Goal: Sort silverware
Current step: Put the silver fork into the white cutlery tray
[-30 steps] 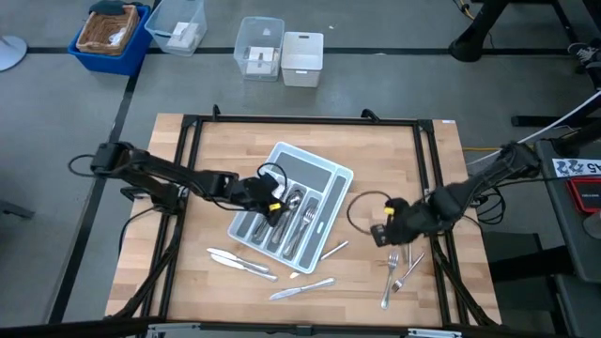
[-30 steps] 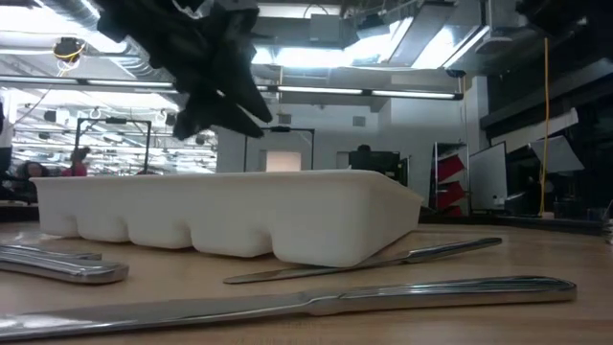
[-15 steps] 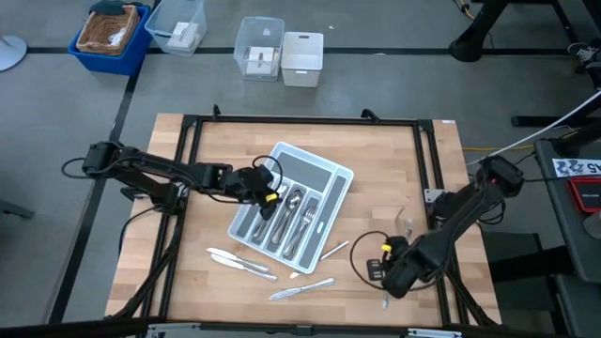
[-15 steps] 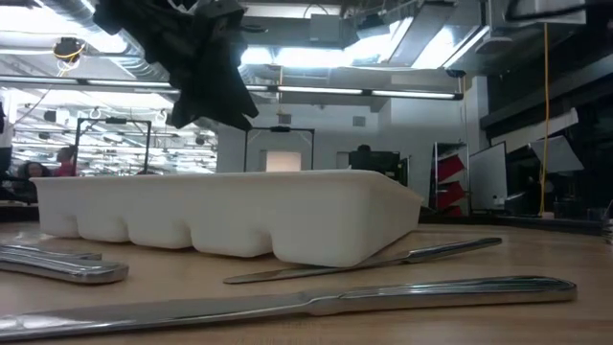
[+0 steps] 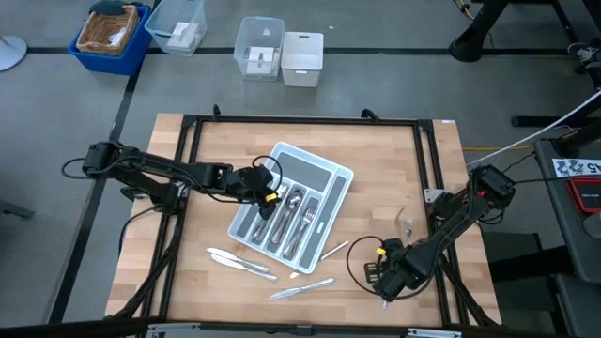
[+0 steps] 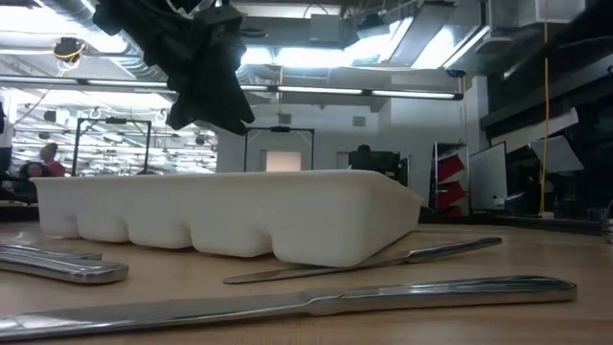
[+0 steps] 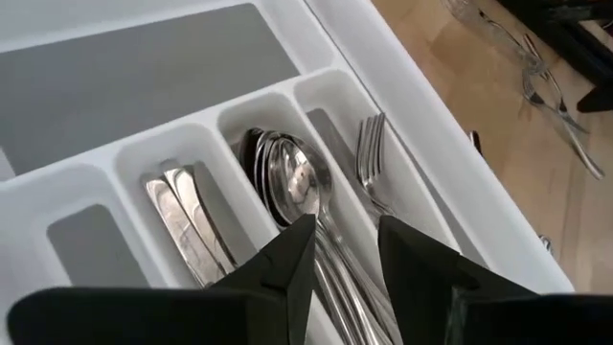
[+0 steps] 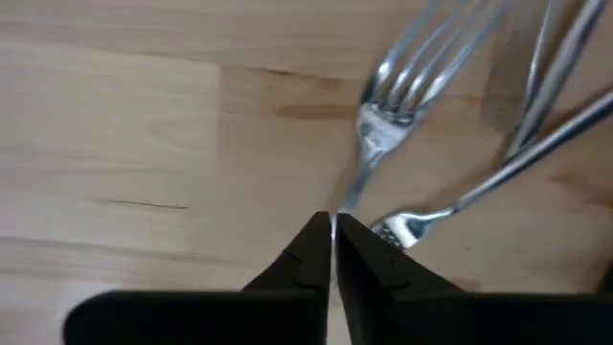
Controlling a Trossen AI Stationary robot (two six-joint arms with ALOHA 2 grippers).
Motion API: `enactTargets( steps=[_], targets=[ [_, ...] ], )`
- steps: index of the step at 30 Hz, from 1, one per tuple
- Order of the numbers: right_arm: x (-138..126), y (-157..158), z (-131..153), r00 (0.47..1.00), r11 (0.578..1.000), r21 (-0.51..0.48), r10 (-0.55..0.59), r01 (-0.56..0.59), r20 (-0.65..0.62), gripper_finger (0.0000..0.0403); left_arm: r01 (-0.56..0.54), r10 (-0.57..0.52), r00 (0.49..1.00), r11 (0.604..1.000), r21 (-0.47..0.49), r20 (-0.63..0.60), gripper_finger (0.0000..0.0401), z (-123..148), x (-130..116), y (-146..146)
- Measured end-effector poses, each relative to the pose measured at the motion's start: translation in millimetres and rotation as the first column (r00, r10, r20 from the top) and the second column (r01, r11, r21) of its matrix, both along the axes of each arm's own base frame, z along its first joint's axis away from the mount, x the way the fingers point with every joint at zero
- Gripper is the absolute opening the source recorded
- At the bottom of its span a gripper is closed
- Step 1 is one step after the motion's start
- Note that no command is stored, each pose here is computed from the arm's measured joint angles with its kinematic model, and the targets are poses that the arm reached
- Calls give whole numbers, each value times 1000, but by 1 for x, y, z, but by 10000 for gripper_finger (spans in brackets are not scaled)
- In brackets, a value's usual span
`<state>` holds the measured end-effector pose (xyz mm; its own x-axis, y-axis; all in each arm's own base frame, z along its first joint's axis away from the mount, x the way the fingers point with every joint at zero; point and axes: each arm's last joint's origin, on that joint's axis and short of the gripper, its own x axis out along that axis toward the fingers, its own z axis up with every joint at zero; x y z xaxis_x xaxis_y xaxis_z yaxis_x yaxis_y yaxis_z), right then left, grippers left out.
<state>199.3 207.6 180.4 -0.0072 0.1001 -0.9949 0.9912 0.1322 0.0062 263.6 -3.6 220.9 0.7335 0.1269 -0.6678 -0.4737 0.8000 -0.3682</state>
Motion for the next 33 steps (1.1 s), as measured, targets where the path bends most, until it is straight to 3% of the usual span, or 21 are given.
enactTargets(
  steps=[6,12,16,24,33],
  targets=[
    [-4,-2,0,997,1000,0,-27,27,-70,86,0,0,1000,1000,0,1,107,0,0,0],
    [-3,-3,0,999,998,-42,-36,35,-23,135,-1,1,1000,1000,0,-12,107,-1,-1,0],
    [-5,-7,-7,999,997,-67,-36,35,-23,136,0,0,1000,1000,0,-19,107,-1,-1,0],
    [-7,-8,-25,999,999,-1,-46,46,0,123,0,0,1000,1000,1,-19,107,-1,-1,0],
    [-14,-14,-38,999,999,-6,-45,45,-14,121,0,0,1000,1000,1,-18,107,-1,-1,0]
  ],
)
